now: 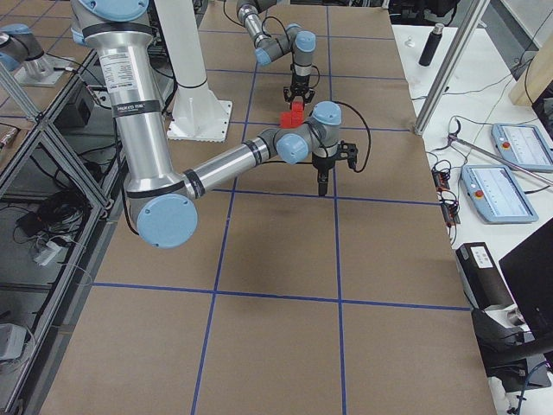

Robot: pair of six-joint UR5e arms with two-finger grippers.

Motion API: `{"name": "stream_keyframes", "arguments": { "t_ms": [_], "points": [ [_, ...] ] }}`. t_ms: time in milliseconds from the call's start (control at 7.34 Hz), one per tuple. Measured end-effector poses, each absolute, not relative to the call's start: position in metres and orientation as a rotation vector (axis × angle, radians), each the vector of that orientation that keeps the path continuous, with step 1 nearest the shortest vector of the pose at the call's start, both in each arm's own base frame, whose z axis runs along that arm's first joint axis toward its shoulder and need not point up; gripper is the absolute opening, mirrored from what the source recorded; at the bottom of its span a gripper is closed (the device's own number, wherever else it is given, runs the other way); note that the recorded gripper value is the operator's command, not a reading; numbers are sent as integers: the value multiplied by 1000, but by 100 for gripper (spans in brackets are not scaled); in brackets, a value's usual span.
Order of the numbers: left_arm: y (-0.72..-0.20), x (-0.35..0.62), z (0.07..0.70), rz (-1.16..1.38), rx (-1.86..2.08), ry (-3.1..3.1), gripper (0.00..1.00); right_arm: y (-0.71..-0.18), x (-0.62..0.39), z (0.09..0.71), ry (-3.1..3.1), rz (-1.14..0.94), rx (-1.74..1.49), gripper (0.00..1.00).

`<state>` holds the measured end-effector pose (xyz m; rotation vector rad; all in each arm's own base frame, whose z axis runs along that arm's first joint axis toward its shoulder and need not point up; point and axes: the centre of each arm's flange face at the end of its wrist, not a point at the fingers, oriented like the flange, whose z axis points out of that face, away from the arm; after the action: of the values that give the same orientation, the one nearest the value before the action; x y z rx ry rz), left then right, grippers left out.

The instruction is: Form red blocks into L shape at center

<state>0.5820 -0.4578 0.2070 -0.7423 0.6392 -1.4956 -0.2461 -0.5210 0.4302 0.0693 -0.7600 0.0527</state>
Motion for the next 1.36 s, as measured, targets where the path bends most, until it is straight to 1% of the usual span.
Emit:
{"name": "stream_keyframes", "arguments": {
  "t_ms": [1362],
  "points": [
    [-451,587,204,-1482,-745,638,0,-522,-247,432,-758,51,65,100]
  ]
}}
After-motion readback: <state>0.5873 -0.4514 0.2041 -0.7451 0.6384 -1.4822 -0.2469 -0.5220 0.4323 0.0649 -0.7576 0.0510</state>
